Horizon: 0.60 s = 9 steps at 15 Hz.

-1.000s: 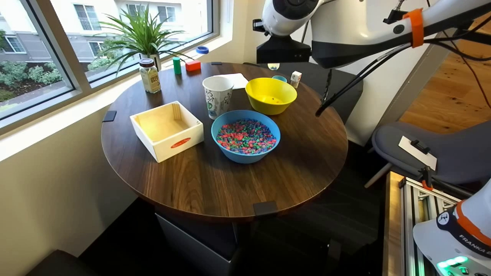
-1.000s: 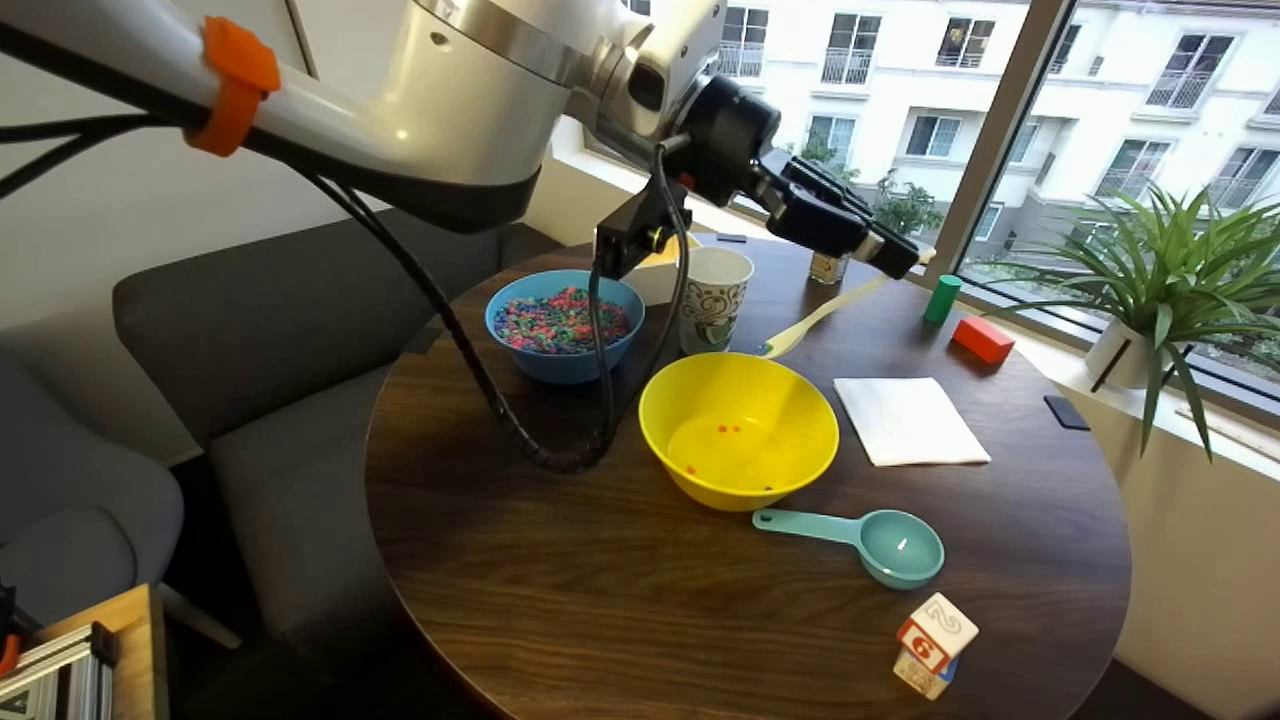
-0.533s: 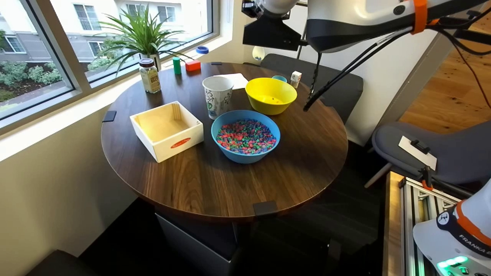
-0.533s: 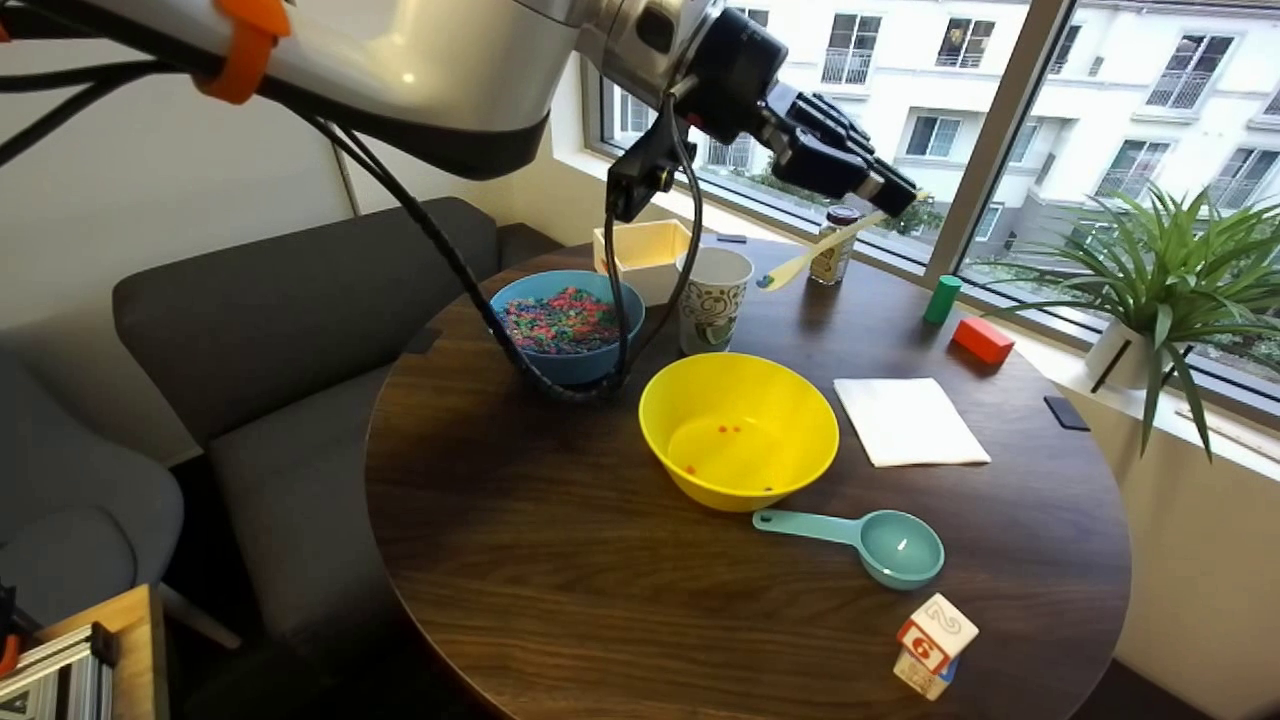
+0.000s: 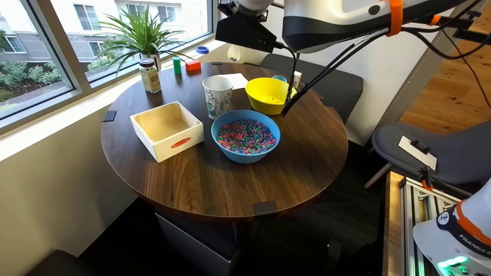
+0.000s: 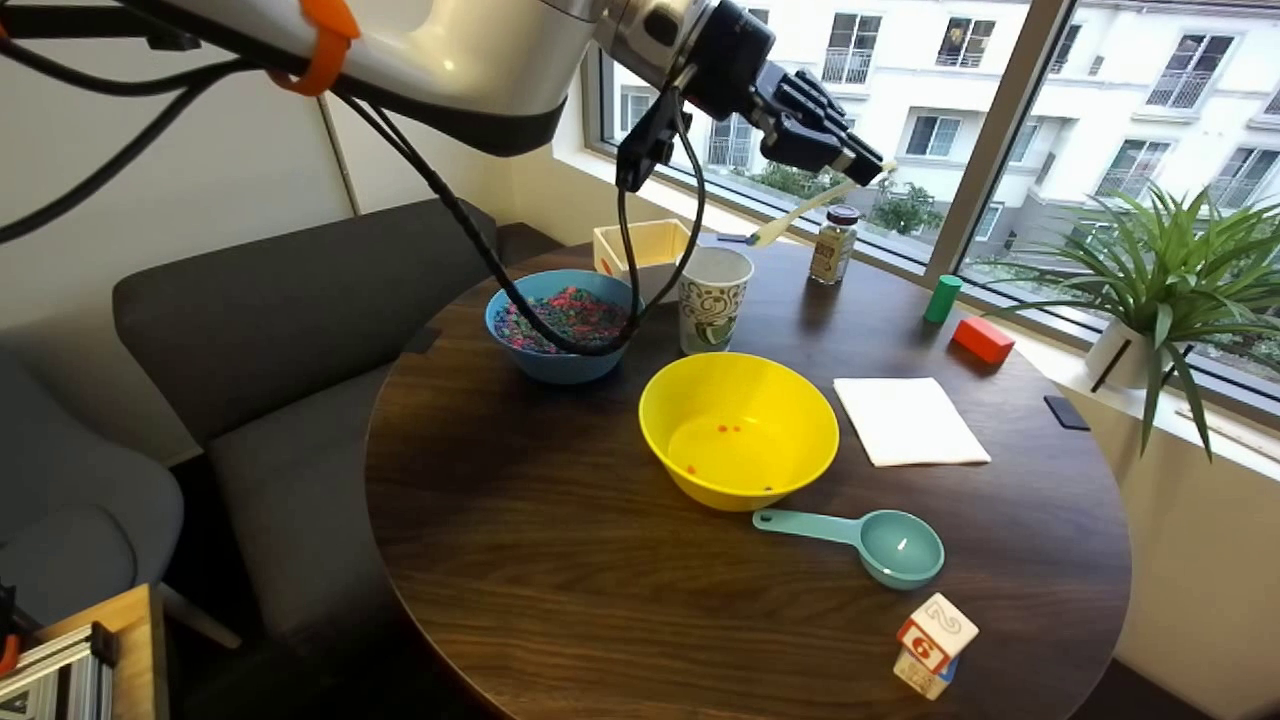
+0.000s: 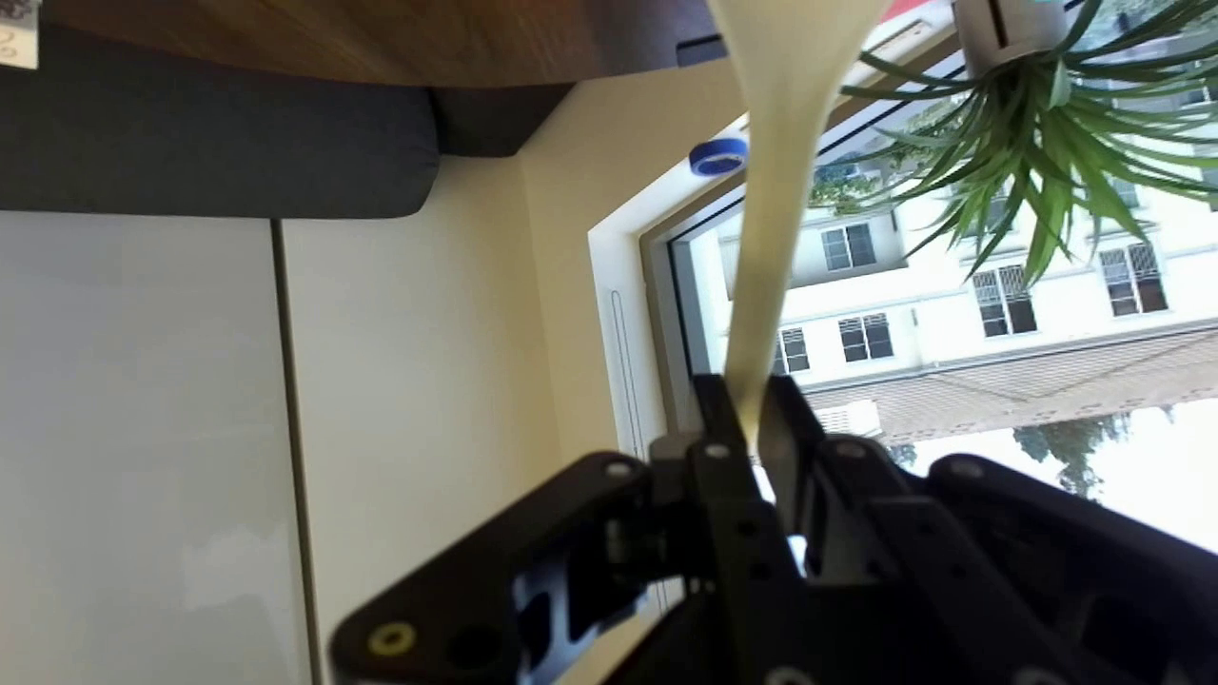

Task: Use the spoon to scoop out of the blue bowl, empty the content into the yellow bowl and the cup and place the spoon back

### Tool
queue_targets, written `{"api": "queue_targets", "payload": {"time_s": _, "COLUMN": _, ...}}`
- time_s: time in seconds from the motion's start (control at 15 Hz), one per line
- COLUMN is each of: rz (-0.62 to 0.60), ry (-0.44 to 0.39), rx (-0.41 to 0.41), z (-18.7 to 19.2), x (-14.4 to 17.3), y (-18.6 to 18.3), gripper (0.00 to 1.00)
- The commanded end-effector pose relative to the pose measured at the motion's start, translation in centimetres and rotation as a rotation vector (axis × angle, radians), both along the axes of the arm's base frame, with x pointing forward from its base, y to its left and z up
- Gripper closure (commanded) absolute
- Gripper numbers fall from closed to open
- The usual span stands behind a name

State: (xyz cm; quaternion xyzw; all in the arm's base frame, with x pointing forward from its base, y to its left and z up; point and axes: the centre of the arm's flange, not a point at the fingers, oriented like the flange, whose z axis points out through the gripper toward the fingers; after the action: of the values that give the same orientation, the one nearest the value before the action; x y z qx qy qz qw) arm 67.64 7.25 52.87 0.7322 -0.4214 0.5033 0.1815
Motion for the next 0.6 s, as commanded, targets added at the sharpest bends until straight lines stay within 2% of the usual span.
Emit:
{"api": "queue_targets", "payload": {"time_s": 0.0, "rz": 0.029, "ry": -0.014, "rx": 0.03, "z": -1.0, "x": 2.5, "y": 3.1, "gripper": 0.97}}
{"api": "queue_targets", "payload": {"time_s": 0.27, "rz": 0.07, "ry": -0.009, "rx": -0.023, "z": -2.0, "x": 2.2, "y": 5.9, "gripper": 0.97}}
{"api": "queue_targets", "payload": {"time_s": 0.53, "rz": 0.077, "ry": -0.006, "rx": -0.071, "z": -1.9, "x": 1.4, "y": 6.9, "gripper": 0.97}}
